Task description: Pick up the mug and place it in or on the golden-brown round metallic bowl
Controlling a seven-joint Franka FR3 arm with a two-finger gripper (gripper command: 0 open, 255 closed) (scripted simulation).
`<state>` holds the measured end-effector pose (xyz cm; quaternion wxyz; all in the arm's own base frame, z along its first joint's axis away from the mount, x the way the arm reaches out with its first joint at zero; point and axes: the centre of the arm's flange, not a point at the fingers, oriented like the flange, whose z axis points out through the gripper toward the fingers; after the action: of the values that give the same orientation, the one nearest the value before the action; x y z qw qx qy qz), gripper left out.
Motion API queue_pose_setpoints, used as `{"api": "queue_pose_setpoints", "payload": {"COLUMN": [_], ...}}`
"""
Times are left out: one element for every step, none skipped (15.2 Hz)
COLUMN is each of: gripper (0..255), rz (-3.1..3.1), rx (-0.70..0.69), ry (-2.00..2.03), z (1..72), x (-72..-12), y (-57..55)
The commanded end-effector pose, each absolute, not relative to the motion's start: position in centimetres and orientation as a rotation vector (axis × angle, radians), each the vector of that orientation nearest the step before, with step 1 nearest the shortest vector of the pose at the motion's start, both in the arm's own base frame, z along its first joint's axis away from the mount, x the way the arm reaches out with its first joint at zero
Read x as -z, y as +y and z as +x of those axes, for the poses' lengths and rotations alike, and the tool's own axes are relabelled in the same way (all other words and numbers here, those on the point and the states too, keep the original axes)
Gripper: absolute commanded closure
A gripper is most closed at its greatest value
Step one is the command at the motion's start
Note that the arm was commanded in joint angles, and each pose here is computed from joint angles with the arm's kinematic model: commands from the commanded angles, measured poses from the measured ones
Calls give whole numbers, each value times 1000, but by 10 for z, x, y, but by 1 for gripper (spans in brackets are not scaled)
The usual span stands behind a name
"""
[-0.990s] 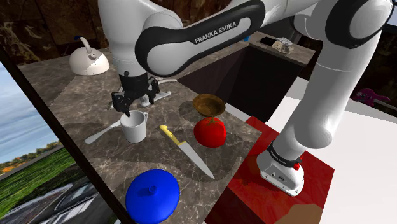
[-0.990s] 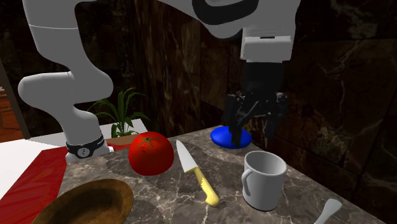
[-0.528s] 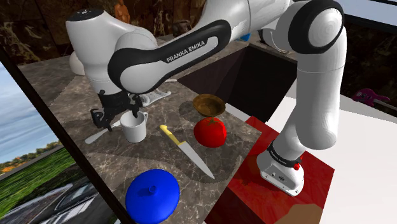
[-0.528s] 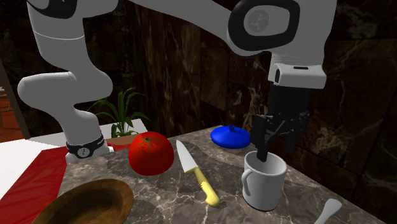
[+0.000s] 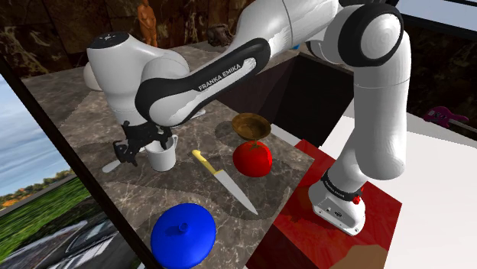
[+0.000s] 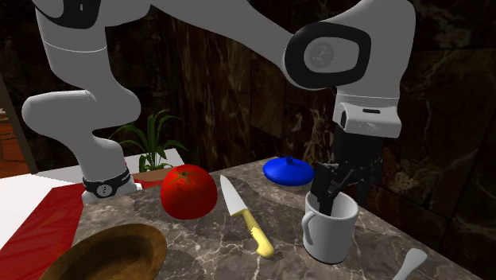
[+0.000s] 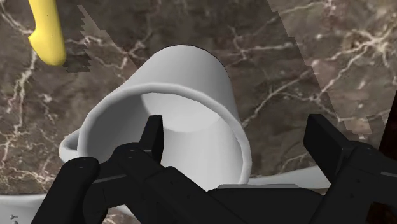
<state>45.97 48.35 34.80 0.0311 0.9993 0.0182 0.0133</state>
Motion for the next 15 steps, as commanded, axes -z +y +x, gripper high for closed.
{"api": "queue_pose_setpoints", "payload": {"gripper": [0, 0, 0, 0, 0, 255, 255, 255, 255, 255, 255, 255, 255, 255, 255], "rz": [3079, 3079, 3079, 3079, 3079, 3079, 3079, 3079, 3079, 3079, 3079, 3079, 3079, 3079, 3079], "rx": [-41, -41, -41, -41, -41, -41, -41, -41, -41, -41, -41, -41, -41, -41, -41], "ry": [56, 56, 56, 56, 56, 56, 56, 56, 56, 56, 56, 56, 56, 56, 56], "z": [460, 460, 460, 460, 460, 460, 460, 460, 460, 460, 460, 460, 460, 460, 460], "x": [-347, -347, -347, -347, -347, -347, -347, -347, -347, -347, -347, -347, -347, -347, -347], "y": [484, 484, 484, 484, 484, 484, 484, 484, 484, 484, 484, 484, 484, 484, 484]}}
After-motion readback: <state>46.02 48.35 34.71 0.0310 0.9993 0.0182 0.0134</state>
